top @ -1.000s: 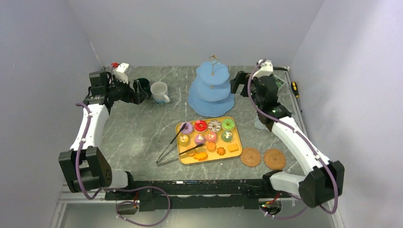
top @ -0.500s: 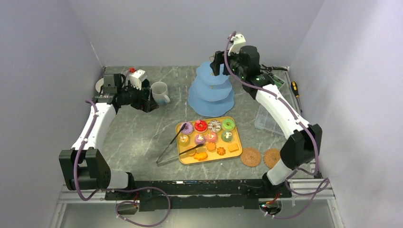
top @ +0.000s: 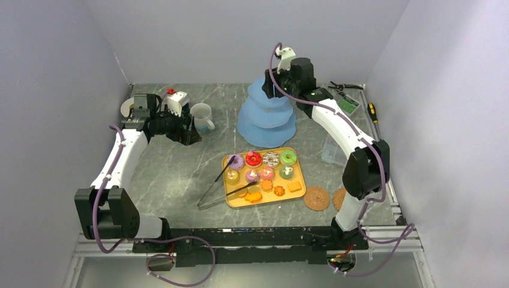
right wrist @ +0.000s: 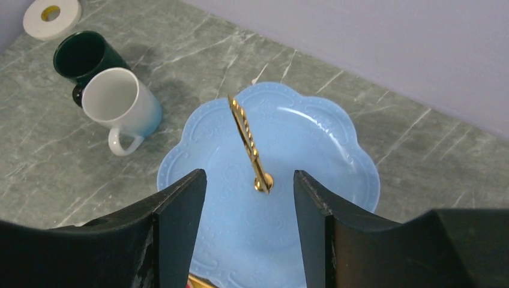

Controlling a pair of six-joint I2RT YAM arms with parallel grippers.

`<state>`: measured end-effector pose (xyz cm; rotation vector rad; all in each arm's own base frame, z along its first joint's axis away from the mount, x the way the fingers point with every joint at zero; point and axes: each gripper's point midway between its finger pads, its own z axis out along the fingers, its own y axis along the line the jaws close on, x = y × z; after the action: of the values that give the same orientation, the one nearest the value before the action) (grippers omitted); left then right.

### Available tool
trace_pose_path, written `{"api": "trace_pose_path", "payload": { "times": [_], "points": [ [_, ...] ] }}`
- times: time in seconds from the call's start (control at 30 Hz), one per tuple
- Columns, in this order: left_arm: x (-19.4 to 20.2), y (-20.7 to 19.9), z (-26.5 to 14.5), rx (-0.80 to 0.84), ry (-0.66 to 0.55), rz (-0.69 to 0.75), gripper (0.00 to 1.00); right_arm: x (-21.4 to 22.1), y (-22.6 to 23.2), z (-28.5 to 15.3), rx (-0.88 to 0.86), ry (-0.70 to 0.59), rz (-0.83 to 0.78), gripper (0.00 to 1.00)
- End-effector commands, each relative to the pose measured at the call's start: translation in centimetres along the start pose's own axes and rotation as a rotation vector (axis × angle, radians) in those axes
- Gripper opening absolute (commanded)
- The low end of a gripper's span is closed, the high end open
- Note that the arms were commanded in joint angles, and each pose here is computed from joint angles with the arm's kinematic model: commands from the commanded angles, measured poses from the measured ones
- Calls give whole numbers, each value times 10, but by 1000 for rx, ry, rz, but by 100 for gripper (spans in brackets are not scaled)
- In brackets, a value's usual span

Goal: Serve the afternoon tea

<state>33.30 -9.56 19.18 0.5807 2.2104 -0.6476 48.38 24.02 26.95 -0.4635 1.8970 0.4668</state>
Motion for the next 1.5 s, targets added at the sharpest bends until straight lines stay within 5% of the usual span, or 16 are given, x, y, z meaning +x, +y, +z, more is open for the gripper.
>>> {"api": "trace_pose_path", "payload": {
  "times": [0.0, 0.33, 0.57, 0.77, 0.97, 1.1, 1.3, 1.47],
  "points": [
    [-10, -4, -8, 1, -14, 48, 94, -53, -3, 3, 21, -151, -59, 58],
    [-2, -10, -5, 6, 15, 70, 94, -61, -11, 25, 46, -190, -92, 27],
    [2, -10, -3, 5, 27, 77, 94, -84, -14, 24, 60, -297, -163, 21],
    [9, -15, -2, 31, 51, 87, 90, -94, -17, 33, 71, -307, -202, 10],
    [24, -26, 2, 67, 97, 103, 89, -87, -22, 44, 76, -286, -227, 9],
    [41, -36, 10, 99, 142, 104, 89, -81, -24, 47, 83, -270, -227, 16],
    [67, -63, 33, 165, 241, 115, 89, -92, -25, 30, 107, -294, -185, 55],
    [84, -75, 53, 170, 321, 159, 87, -97, -21, 2, 130, -286, -107, 66]
  ]
}}
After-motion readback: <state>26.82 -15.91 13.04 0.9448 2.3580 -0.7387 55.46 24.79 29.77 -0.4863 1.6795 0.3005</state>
